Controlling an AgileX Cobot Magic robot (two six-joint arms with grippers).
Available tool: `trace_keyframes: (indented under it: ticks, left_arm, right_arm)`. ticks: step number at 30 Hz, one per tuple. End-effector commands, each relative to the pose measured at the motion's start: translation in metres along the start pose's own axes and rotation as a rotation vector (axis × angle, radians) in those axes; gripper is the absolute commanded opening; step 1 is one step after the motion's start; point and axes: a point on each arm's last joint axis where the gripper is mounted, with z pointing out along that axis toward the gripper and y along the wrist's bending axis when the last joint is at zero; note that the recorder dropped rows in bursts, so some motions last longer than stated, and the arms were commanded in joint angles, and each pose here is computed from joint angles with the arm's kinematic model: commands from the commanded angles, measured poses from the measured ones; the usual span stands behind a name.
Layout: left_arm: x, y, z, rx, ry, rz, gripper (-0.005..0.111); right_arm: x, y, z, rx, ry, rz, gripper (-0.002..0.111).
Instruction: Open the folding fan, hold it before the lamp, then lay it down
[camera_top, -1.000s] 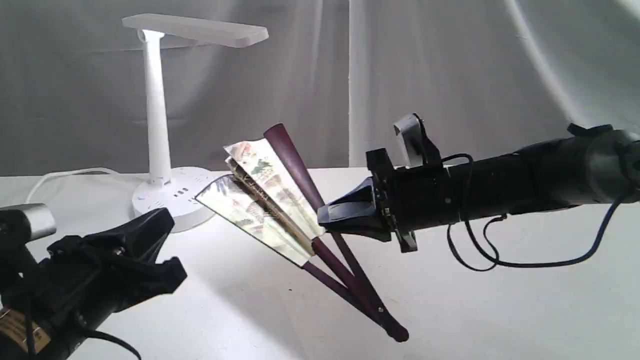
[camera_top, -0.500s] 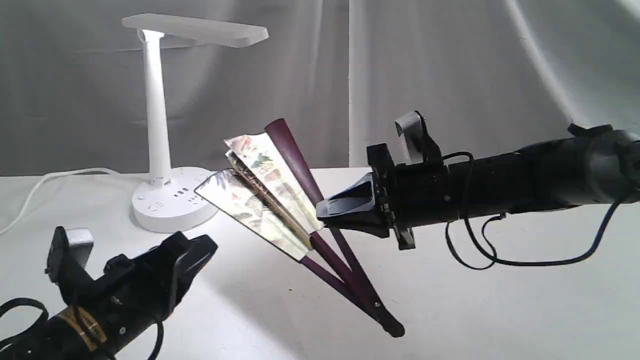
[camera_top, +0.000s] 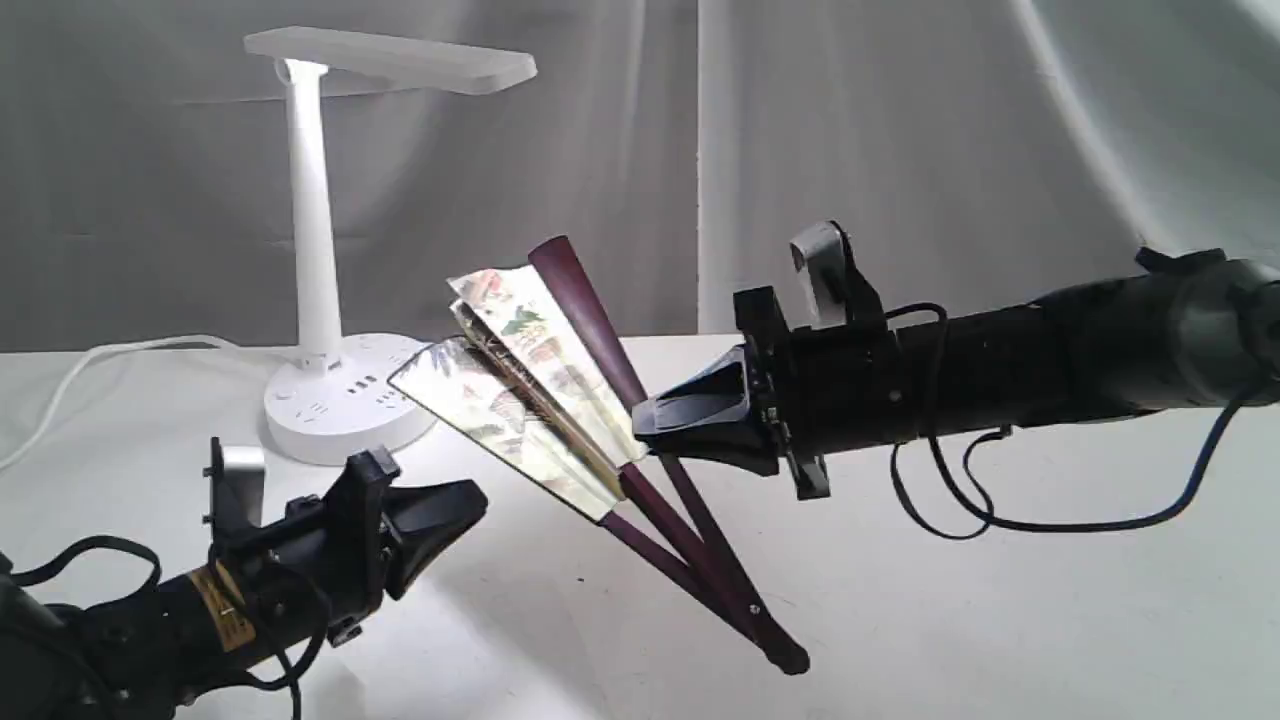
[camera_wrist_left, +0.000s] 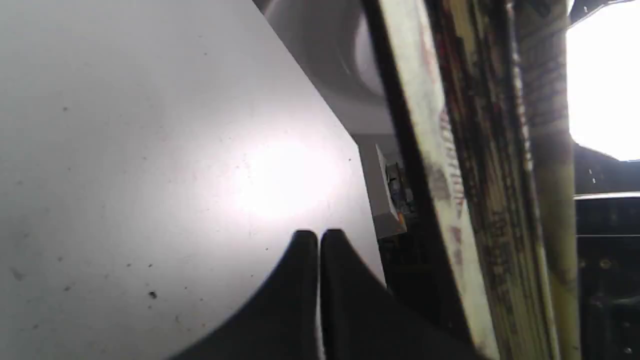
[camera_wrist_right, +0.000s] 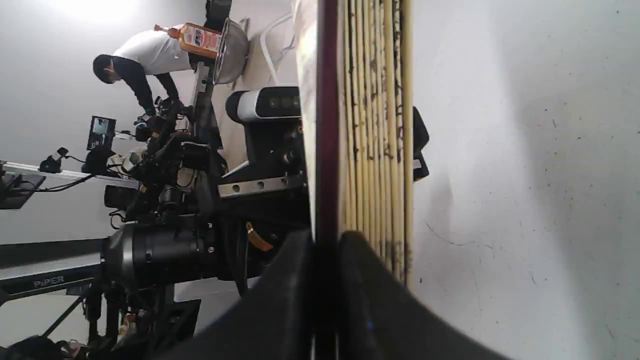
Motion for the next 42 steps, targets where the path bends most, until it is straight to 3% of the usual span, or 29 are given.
trace_keyframes:
  ticks: [1, 18, 22, 28, 30, 42]
  left_arm:
    - [-0.003, -0.008, 0.001, 0.036, 0.003, 0.002, 0.000]
    - [-0.011, -0.018, -0.002, 0.056, -0.022, 0.028, 0.004]
    - [-0.015, -0.017, -0.002, 0.052, -0.064, 0.011, 0.021]
    - [-0.016, -0.017, -0.002, 0.051, -0.075, 0.004, 0.060]
    - [-0.017, -0.017, -0.003, 0.050, -0.085, 0.000, 0.068]
    - [-0.030, -0.021, 0.001, 0.065, -0.185, -0.045, 0.072]
  right_arm:
    - [-0.003, 0.008, -0.005, -0.028, -0.023, -0.021, 0.000]
    - [-0.005, 0.010, -0.005, -0.047, -0.049, -0.025, 0.000]
    - [-0.005, 0.010, -0.005, -0.046, -0.047, -0.026, 0.000]
    - [-0.004, 0.009, -0.005, -0.038, -0.036, -0.031, 0.000]
    - [-0.004, 0.008, -0.005, -0.034, -0.031, -0.033, 0.000]
    - [-0.003, 0.008, -0.005, -0.025, -0.018, -0.039, 0.000]
